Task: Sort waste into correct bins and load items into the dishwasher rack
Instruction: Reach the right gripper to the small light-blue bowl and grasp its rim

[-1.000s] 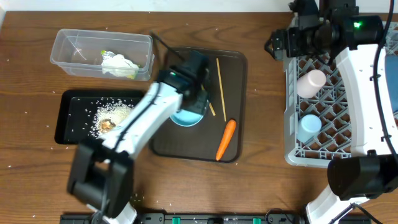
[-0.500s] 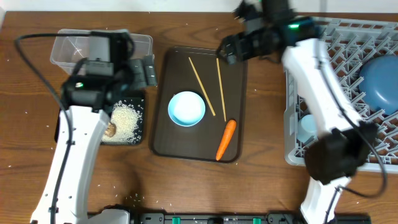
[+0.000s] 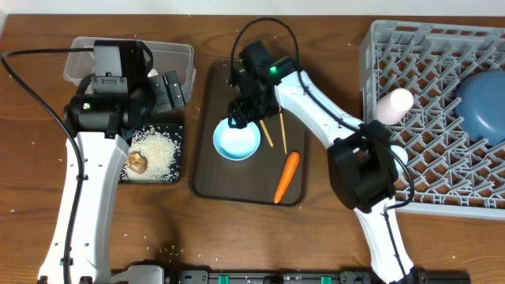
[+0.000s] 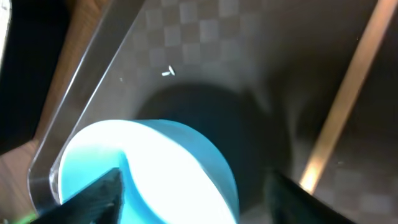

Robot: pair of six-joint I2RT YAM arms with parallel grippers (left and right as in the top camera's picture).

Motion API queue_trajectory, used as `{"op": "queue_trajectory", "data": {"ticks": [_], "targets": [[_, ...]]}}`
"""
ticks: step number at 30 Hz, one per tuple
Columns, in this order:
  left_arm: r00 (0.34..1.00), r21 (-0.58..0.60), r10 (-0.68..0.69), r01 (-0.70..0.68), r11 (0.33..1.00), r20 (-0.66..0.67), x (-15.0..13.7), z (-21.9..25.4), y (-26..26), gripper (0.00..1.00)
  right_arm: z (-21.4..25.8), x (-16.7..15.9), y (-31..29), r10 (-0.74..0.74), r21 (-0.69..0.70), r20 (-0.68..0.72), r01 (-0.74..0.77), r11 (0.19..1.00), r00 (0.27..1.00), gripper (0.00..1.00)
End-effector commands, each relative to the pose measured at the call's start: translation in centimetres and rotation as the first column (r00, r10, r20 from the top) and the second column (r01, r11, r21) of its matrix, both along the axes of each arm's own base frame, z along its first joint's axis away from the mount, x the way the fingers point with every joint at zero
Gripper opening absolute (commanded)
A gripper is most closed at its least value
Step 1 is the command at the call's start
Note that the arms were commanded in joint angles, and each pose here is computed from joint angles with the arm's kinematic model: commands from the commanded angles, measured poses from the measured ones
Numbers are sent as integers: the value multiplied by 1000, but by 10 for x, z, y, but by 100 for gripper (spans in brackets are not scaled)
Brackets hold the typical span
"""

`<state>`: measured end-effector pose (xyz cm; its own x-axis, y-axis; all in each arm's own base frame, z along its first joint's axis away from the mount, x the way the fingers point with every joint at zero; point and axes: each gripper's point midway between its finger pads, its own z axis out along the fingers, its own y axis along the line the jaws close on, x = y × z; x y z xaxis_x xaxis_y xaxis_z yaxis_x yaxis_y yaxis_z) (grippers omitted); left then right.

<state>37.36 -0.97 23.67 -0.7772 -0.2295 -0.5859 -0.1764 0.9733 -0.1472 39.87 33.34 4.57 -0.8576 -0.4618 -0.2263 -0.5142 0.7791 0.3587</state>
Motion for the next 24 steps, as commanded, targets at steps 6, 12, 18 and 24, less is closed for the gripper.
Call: {"op": "queue_trajectory", "data": {"ticks": [6,12,18,24], "targets": [[1000,-1,19,-19,1000,-5,1,-1,3,98,-8,-7,1,-14,-39,-20,13,999,1000,30],[1000,0,19,-19,1000,-5,1,-1,3,98,-37,-15,-2,-30,-116,-50,25,993,998,29],[1000,0,19,-19,1000,-5,1,-1,3,98,-47,-21,-1,-28,-131,-71,19,991,997,1],[1000,-1,19,-19,1000,-5,1,-1,3,98,-42,-12,-6,-61,-115,-73,53,992,995,1]]}}
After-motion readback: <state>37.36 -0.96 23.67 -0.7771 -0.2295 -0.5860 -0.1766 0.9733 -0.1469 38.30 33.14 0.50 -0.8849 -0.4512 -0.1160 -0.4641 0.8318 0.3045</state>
